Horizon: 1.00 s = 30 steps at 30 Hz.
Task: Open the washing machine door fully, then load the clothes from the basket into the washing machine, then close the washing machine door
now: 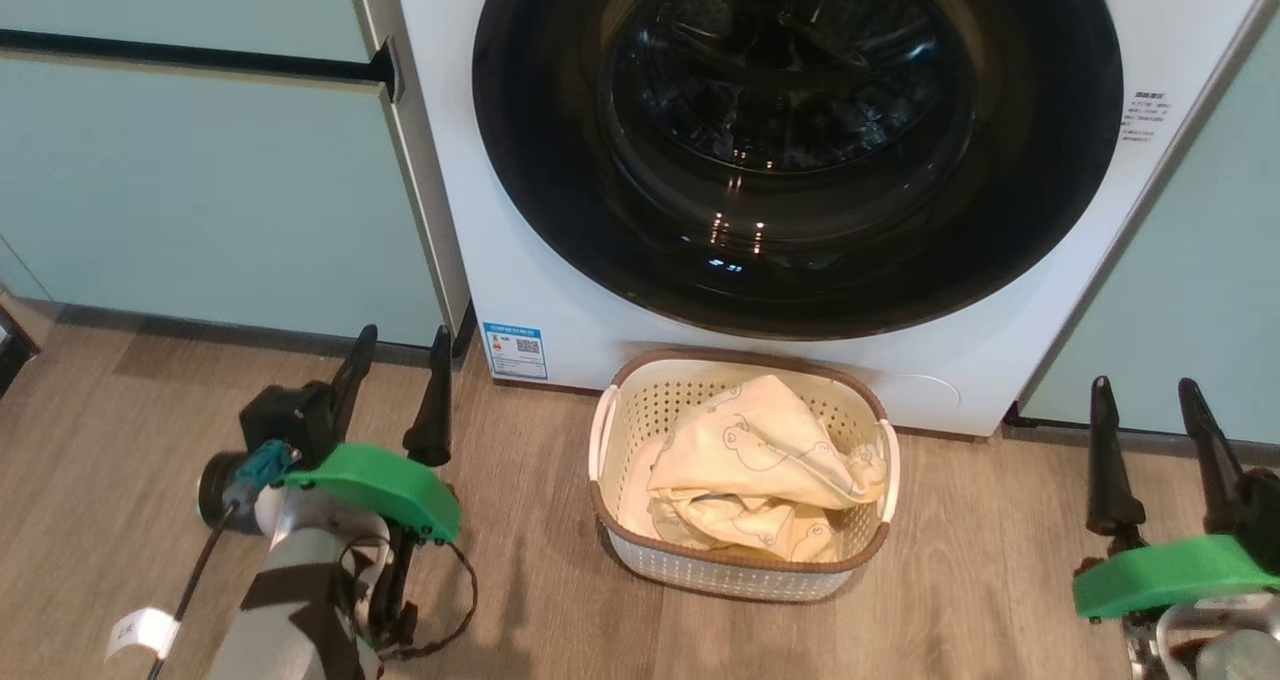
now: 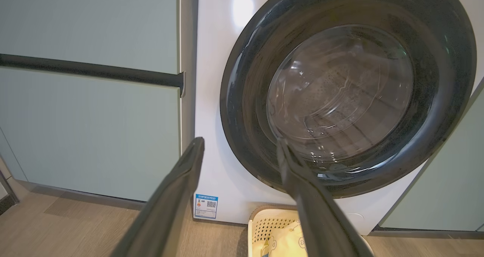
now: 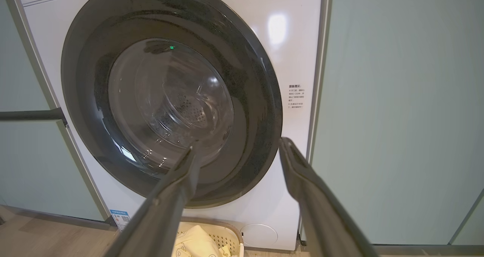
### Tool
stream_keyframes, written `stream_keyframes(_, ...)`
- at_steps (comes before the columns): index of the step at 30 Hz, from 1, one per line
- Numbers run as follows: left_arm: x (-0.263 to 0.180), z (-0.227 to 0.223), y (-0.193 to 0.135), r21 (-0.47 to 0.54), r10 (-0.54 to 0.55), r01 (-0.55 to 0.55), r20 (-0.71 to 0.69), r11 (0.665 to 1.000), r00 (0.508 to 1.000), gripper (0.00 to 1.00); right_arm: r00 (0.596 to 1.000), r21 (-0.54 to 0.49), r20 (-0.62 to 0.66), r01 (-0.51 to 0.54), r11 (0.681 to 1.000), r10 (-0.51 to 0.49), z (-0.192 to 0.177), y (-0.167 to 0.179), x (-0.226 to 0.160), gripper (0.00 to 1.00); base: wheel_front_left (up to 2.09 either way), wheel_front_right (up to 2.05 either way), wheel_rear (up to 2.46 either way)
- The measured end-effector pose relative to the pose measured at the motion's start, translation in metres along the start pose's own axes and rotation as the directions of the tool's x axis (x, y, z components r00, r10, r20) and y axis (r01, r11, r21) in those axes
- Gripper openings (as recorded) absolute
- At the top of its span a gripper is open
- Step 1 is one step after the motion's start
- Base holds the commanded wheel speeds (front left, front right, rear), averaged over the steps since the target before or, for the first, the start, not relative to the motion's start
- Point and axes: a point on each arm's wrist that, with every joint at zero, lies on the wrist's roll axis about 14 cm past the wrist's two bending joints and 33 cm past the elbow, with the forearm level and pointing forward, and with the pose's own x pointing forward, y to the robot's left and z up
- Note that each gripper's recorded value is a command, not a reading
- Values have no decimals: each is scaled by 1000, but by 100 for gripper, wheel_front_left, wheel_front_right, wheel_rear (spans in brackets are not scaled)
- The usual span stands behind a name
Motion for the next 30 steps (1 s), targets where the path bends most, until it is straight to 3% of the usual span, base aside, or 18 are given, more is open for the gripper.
stream_keyframes(13, 1, -6, -2, -13, -4, 4, -18, 1000, 1000, 100, 1000, 3, -4, 6, 1000, -6, -1, -2, -1, 100, 18, 46, -64)
stream_keyframes(30, 2, -11, -7, -8, -26, 25, -32, 1000, 999, 100, 1000, 4, 0, 6, 1000, -6, 0, -2, 2, 100, 79, 151, -230)
